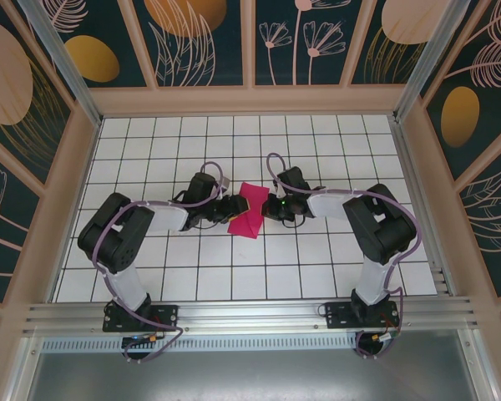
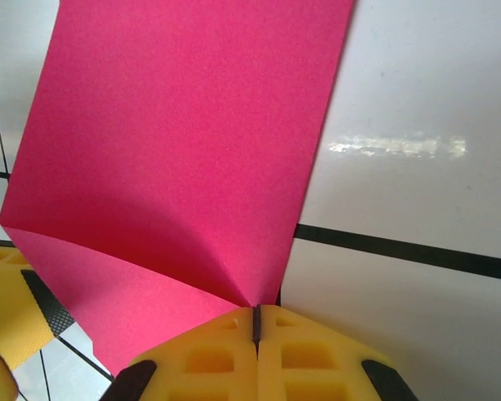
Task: Fold a paper plane with a square sheet of paper (pick it up from the middle)
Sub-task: Turn over the paper at the center of the table.
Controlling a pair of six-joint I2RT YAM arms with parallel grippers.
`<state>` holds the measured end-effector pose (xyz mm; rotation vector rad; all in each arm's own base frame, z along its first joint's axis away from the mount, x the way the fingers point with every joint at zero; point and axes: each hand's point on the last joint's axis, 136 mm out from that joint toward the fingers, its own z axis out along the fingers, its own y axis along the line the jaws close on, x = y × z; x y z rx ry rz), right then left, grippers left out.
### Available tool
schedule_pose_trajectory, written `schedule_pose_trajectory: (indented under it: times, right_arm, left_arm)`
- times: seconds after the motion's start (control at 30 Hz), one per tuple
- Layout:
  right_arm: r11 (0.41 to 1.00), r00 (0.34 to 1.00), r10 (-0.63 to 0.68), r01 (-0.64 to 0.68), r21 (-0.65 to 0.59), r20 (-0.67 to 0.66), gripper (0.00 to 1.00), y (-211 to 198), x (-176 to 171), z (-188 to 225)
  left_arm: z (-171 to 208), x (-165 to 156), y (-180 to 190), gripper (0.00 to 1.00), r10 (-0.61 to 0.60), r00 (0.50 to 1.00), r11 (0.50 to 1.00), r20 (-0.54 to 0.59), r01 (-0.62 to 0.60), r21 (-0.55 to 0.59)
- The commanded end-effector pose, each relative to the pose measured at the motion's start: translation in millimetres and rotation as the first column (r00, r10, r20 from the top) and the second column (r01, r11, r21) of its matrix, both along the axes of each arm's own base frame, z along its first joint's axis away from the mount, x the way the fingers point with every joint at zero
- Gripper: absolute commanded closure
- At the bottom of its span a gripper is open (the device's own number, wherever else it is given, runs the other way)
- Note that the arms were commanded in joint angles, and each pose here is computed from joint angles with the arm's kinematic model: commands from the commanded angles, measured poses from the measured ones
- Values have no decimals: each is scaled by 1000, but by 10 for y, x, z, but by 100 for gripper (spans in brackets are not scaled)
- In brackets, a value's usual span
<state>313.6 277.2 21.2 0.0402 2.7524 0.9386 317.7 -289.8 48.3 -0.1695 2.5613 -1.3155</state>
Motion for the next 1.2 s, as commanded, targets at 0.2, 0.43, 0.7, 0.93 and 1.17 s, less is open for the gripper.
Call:
schedule_pose_trajectory:
  times: [0.2,0.43,0.7,0.93,1.17]
  right_arm:
    - [999,1000,-13,12,39,14,95,-14,5,124]
    - [996,995,-63,57,72,83,64,-51,74,476]
    - [977,966,-211,205,54,151,45,-477,244,691]
    - [947,920,-317,321,21,232,42,-797,293,867]
    - [908,871,-408,417,25,273,38,-1119,313,988]
  left_arm:
    - [-53,52,-134,62,-92,994,995,65,89,44]
    - [-97,58,-126,71,-124,988,990,93,117,76]
    - [-46,101,-93,90,-123,982,989,145,109,103]
    - [295,203,62,99,-92,966,980,241,45,194]
    - [971,333,556,99,-64,907,900,415,-127,417]
